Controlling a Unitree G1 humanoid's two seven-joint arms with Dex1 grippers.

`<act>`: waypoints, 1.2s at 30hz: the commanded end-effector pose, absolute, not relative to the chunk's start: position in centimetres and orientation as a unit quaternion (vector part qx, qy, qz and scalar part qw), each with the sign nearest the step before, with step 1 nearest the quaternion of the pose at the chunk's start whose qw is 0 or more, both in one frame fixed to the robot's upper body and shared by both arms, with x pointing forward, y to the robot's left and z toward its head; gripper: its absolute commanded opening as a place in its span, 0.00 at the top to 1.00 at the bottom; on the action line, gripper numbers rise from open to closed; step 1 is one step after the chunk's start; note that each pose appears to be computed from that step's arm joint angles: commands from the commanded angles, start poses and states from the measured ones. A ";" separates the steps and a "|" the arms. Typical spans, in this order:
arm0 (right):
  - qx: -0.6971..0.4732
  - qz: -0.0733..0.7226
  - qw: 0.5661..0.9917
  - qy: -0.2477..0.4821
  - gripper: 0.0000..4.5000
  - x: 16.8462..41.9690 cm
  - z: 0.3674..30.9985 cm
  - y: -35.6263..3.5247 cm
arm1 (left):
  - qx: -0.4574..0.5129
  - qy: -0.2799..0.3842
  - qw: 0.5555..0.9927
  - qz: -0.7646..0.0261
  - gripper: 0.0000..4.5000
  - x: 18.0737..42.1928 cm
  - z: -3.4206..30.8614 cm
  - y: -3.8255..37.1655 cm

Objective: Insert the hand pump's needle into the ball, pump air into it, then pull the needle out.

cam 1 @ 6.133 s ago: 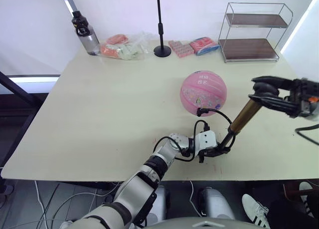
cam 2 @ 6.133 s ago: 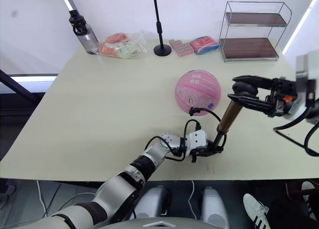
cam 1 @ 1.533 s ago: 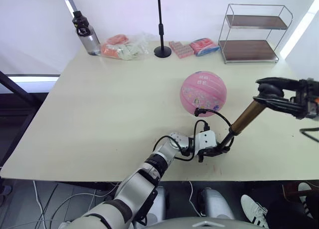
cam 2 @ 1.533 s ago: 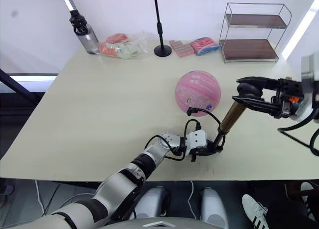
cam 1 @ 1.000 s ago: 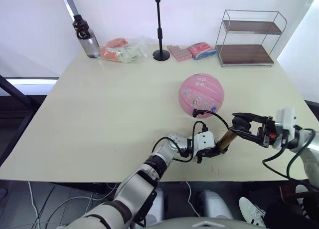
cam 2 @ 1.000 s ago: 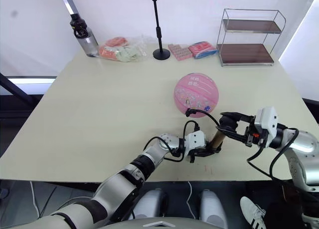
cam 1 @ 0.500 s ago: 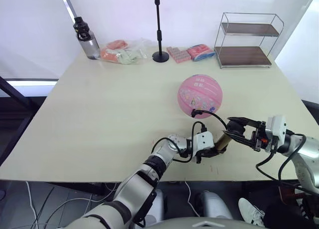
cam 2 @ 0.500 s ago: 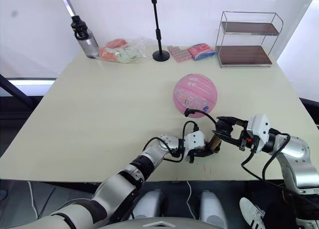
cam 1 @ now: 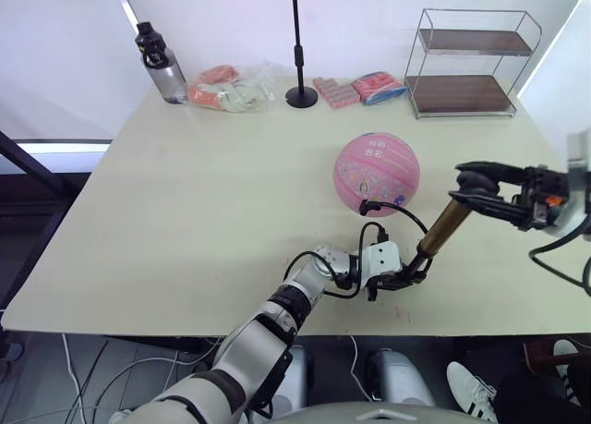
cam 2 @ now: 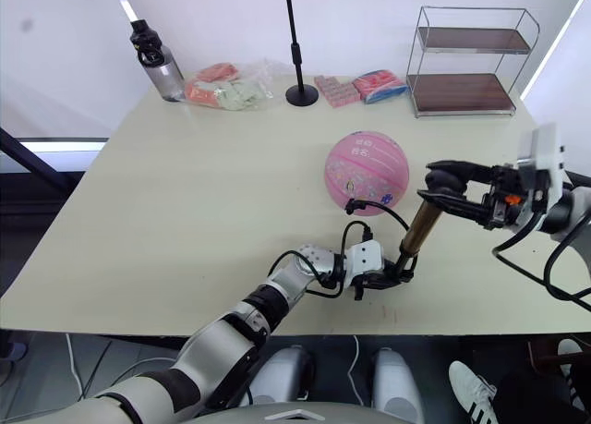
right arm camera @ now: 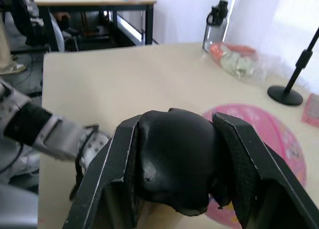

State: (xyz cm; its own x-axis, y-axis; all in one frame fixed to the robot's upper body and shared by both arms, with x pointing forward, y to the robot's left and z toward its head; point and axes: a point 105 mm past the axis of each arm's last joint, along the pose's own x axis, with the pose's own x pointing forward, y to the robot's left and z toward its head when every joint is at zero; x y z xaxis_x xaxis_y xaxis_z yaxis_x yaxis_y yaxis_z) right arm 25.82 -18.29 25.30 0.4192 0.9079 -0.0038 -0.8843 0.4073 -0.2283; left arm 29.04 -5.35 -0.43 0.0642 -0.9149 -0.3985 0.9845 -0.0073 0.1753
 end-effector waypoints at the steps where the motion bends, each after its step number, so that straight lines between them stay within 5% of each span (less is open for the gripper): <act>1: -0.111 0.532 0.830 -0.128 0.63 24.5 29.9 -18.6 | 0.226 0.184 0.679 -0.674 0.76 27.3 -5.1 -2.6; 11: -0.119 0.539 0.824 -0.128 0.63 24.1 32.3 -18.5 | 0.227 0.185 0.677 -0.675 0.76 27.2 -5.2 -2.6; 23: -0.108 0.556 0.824 -0.009 0.63 25.2 21.0 -17.7 | 0.228 0.184 0.677 -0.676 0.76 27.1 -5.3 -2.5; 36: -0.114 0.526 0.842 0.038 0.63 25.6 9.9 -17.1 | 0.226 0.184 0.679 -0.673 0.76 27.2 -5.2 -2.5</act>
State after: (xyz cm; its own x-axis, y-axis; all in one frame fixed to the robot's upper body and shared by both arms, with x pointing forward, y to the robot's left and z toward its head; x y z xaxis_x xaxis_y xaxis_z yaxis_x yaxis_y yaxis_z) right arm 25.95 -17.21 14.15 0.4382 0.8958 -0.0746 -0.8813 0.4119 -0.2317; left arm 29.04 -4.90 -0.92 0.0781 -0.9089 -0.4096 0.9852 0.0074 0.1714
